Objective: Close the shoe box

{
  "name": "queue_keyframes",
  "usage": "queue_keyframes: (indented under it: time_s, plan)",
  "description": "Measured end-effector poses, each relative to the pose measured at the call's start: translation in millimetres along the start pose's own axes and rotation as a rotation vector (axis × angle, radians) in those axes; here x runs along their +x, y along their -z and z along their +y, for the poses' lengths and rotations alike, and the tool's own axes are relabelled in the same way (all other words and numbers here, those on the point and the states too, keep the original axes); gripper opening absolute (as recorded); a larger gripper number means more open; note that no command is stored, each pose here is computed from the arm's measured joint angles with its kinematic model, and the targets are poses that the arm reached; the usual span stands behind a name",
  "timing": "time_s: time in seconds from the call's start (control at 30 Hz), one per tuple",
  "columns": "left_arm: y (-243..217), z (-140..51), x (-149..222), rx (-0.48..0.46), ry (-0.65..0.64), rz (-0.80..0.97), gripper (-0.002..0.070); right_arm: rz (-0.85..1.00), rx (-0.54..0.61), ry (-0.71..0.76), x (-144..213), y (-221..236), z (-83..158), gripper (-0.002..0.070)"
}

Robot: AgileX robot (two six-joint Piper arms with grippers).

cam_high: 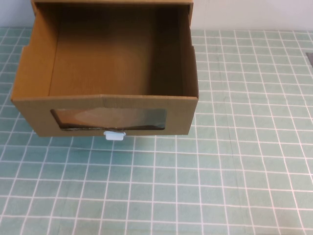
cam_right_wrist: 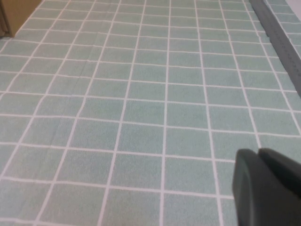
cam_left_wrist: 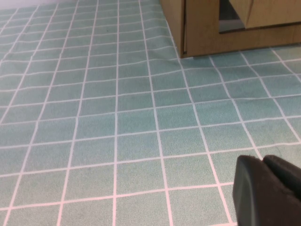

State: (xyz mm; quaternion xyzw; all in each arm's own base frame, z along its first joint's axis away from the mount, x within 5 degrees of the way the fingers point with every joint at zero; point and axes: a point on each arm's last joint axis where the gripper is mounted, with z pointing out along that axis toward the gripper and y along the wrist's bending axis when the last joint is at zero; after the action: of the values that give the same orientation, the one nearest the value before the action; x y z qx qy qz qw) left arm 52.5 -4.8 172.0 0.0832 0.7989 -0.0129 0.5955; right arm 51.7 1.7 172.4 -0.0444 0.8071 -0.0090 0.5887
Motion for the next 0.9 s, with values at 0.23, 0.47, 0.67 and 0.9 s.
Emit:
queue_keyframes:
  time_s: [0.23, 0.47, 0.67, 0.9]
  plan:
    - [0.0, 0.0, 0.0, 0.000, 0.000, 0.000, -0.0005, 0.000, 0.009, 0.022, 0.0, 0.0, -0.8, -0.0014]
    - [0.0, 0.0, 0.0, 0.000, 0.000, 0.000, -0.0005, -0.009, 0.012, 0.027, -0.8, 0.0, -1.0, -0.0014]
    - [0.0, 0.0, 0.0, 0.000, 0.000, 0.000, -0.0005, -0.015, 0.012, 0.029, -0.9, -0.2, -1.1, -0.0014]
    - [0.0, -0.1, -1.3, 0.001, 0.000, -0.015, -0.0005, -0.022, 0.013, 0.029, -1.5, -0.3, -1.1, -0.0015]
